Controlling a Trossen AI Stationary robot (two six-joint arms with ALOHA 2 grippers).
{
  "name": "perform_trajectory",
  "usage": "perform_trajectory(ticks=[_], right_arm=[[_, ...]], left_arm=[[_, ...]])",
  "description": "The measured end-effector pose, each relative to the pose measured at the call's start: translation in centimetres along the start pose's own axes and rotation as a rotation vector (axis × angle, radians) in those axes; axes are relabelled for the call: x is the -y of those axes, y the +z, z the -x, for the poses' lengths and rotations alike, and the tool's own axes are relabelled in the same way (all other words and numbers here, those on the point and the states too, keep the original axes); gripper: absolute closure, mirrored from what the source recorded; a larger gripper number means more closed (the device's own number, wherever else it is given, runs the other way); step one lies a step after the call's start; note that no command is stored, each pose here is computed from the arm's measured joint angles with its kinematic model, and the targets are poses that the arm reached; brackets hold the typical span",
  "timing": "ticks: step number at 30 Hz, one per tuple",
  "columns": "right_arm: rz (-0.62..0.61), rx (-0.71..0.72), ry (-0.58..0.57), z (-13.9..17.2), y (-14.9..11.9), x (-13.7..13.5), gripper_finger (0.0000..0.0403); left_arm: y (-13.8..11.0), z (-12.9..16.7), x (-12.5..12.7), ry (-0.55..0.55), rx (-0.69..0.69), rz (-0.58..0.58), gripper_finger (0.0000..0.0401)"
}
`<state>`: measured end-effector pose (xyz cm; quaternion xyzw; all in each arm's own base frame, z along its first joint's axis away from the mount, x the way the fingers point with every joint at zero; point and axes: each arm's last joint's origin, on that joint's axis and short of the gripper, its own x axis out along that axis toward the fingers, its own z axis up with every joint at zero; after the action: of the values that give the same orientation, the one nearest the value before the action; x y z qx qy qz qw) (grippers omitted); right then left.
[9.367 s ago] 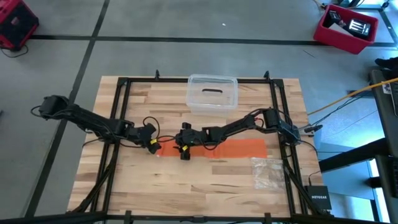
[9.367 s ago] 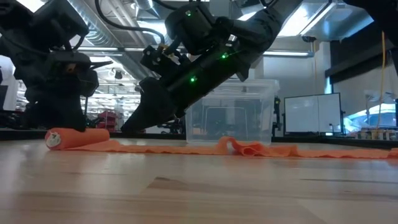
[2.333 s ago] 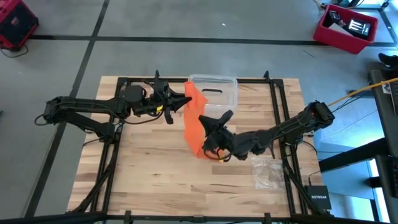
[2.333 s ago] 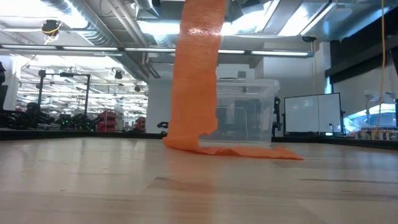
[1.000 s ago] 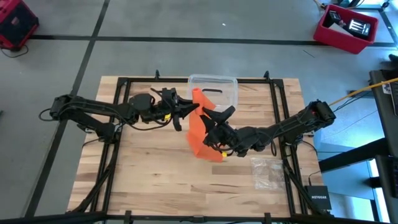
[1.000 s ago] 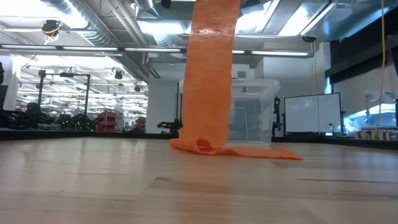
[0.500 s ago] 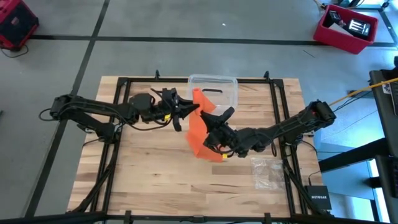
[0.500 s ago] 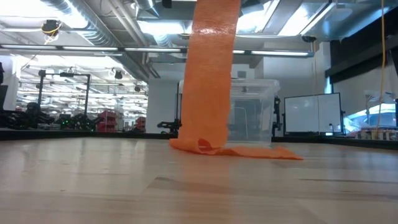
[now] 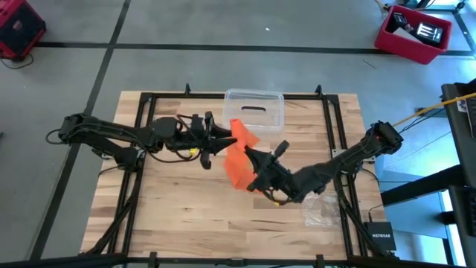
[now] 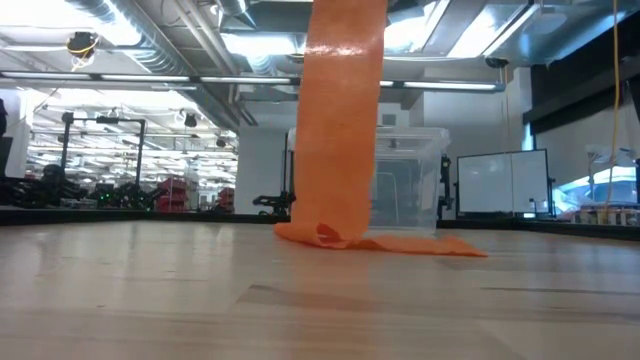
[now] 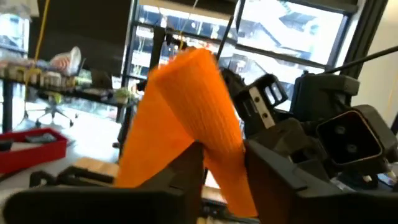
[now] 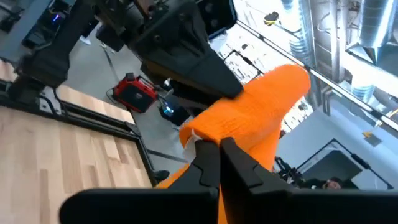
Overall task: Roll bandage
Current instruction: Roll the orange bandage
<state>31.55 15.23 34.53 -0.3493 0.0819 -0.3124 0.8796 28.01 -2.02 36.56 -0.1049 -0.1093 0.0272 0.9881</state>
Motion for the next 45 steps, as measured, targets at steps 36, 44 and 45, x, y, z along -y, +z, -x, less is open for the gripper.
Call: perform_trajectory(ticks=[36,44,45], right_arm=[[-0.501,0.166,1.161,-4.1,-3.5,10.4,0.0403],[-0.515,0.200,1.191,-5.0,-3.9,11.1,0.0403],[-0.516,0.201,1.191,-5.0,-4.0,11.2,0.0403]], left_arm=[[0.3,4.6,1.7,-0.104,-0.306,-0.319,0.0256],[-0.1,3.6,1.9,-0.106,-0.263,-0.422,0.0256],[0.0,3.6,2.0,-0.109,-0.253,-0.424,0.0256]])
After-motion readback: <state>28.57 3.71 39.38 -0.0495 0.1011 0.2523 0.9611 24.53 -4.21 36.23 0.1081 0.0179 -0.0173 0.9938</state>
